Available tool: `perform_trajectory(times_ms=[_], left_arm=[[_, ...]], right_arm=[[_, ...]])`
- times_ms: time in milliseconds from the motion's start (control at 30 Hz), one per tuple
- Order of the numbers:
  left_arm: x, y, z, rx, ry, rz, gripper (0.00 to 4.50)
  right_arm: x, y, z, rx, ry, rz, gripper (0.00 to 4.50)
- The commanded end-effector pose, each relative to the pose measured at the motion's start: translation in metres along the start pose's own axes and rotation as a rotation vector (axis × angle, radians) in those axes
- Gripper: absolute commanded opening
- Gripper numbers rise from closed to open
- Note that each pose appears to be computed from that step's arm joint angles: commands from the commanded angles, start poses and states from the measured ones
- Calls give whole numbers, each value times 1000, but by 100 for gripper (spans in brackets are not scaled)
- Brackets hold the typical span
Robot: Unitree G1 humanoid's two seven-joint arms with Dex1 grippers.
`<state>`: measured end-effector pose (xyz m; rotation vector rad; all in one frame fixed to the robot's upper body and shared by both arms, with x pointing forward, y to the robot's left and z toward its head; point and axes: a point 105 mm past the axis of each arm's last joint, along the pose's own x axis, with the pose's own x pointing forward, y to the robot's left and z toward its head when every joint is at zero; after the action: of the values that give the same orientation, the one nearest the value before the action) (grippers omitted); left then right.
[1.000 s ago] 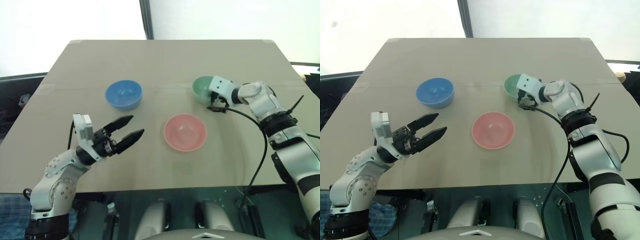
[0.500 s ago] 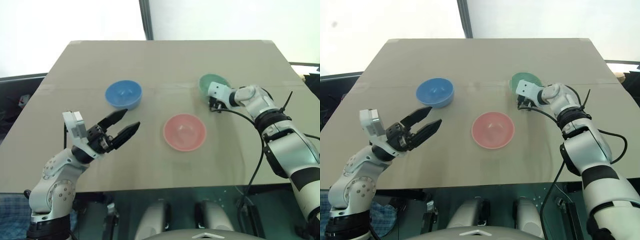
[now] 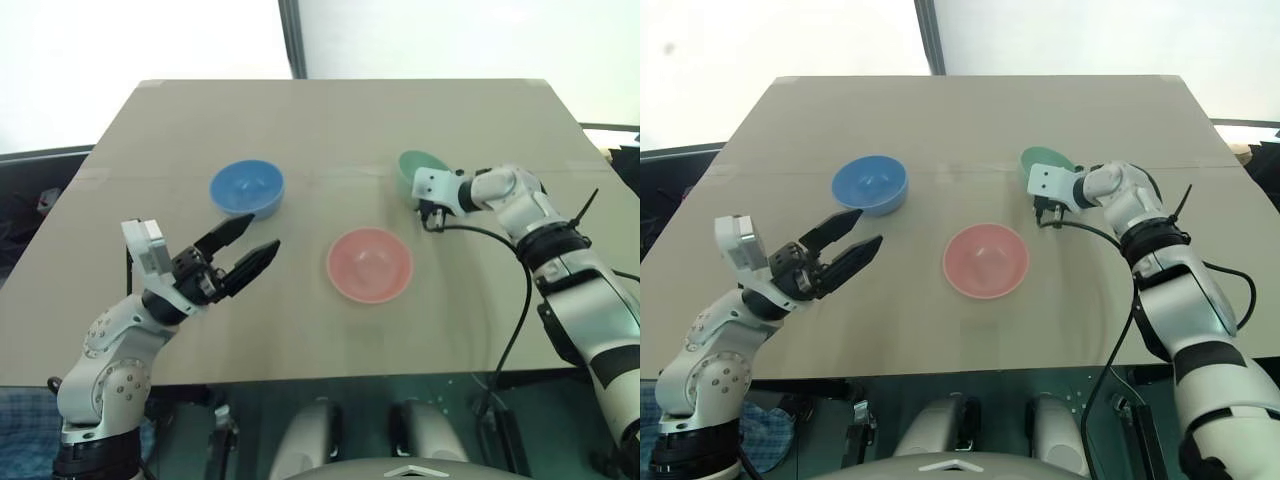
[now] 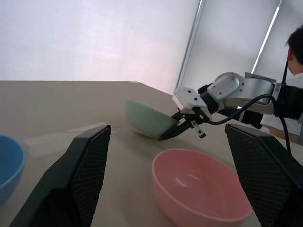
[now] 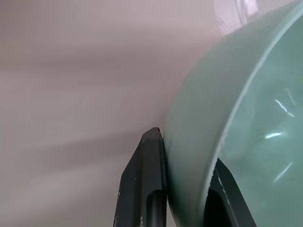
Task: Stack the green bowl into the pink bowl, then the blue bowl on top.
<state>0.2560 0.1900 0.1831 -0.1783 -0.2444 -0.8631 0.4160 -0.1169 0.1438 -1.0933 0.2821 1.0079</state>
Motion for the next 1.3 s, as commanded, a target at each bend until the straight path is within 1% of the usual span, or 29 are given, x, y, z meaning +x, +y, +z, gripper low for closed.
perform_trajectory(times_ms=[33,200,300,433,567,600,633,700,767,800,933,1067,1200,1300], left_arm=[[2,-3,8,33,-10,-29,410],[4,0,6,27,3,-47,410],[6,1,4,20,12,-63,410],[10,2,2,13,17,-79,410],[12,4,1,12,22,-93,410],[12,4,1,12,25,-100,410],[13,4,1,12,28,-105,410],[13,6,1,14,32,-108,410],[13,7,2,15,33,-108,410],[13,7,2,15,33,-109,410],[14,6,1,12,35,-114,410],[14,6,0,10,37,-113,410],[16,10,-2,14,50,-94,410],[19,21,-7,60,82,-43,410]], right_arm=[[-43,-1,54,-165,-108,-19,10],[-79,34,92,-262,-168,48,10],[-92,58,112,-270,-220,103,10],[-94,86,129,-275,-261,160,10],[-96,93,138,-282,-279,169,10],[-97,94,139,-283,-280,169,45],[-97,94,138,-282,-278,171,84],[-98,94,139,-264,-282,167,147],[-100,88,142,-207,-305,140,220],[-102,85,143,-169,-317,135,247],[-118,67,143,44,-380,125,247],[-143,45,140,225,-442,78,247],[-165,29,134,342,-515,33,247],[-187,21,132,410,-607,14,247]])
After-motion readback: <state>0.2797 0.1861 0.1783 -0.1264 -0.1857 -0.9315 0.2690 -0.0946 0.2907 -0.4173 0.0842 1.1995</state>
